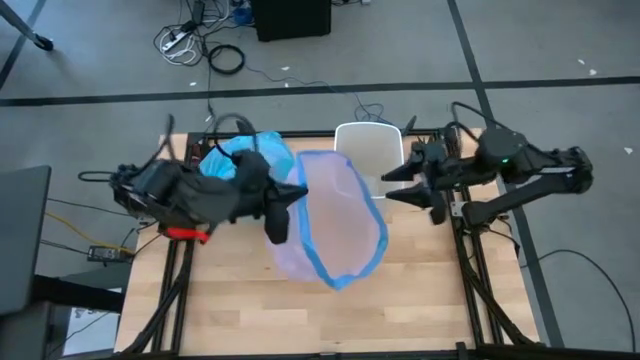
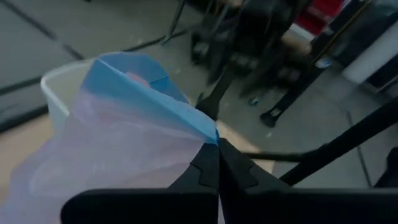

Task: Place trash/remove bag and relplace
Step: Put the new trash bag into the trash bin

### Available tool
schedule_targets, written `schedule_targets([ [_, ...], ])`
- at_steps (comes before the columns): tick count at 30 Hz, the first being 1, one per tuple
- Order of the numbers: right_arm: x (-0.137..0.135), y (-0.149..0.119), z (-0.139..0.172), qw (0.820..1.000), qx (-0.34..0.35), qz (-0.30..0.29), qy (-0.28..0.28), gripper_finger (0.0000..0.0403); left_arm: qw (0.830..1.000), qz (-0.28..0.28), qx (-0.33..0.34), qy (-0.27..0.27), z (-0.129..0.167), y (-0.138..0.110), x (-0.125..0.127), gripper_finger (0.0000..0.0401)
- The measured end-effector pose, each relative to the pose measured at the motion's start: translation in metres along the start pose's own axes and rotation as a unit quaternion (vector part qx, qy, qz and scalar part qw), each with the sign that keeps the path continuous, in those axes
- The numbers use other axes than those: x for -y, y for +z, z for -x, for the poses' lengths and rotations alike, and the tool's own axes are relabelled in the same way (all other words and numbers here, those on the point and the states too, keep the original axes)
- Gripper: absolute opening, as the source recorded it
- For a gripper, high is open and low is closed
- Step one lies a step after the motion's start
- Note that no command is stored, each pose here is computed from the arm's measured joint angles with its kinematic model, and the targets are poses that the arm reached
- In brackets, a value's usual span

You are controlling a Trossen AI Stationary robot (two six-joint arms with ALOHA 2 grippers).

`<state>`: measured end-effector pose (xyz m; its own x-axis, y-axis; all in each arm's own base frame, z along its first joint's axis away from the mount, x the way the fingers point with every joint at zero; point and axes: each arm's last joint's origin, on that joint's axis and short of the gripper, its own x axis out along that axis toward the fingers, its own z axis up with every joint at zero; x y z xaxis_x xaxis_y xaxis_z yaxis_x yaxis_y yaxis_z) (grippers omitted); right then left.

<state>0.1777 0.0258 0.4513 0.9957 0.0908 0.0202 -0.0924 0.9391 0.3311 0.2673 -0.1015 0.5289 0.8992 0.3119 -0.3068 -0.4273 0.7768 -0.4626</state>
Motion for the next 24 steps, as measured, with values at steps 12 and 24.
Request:
schedule_targets([
  [12, -0.004, 0.018, -0.058, 0.987, -0.021, 0.093, -0.128, 0.0229, 0.992, -0.065, 0.069, -0.081, 0.007, 0.044, -0.012, 0.0000],
  [24, -0.034, 0.057, -0.047, 0.947, -0.002, 0.199, -0.253, 0.0229, 0.987, -0.127, 0.100, -0.006, -0.012, 0.066, -0.040, 0.0000],
])
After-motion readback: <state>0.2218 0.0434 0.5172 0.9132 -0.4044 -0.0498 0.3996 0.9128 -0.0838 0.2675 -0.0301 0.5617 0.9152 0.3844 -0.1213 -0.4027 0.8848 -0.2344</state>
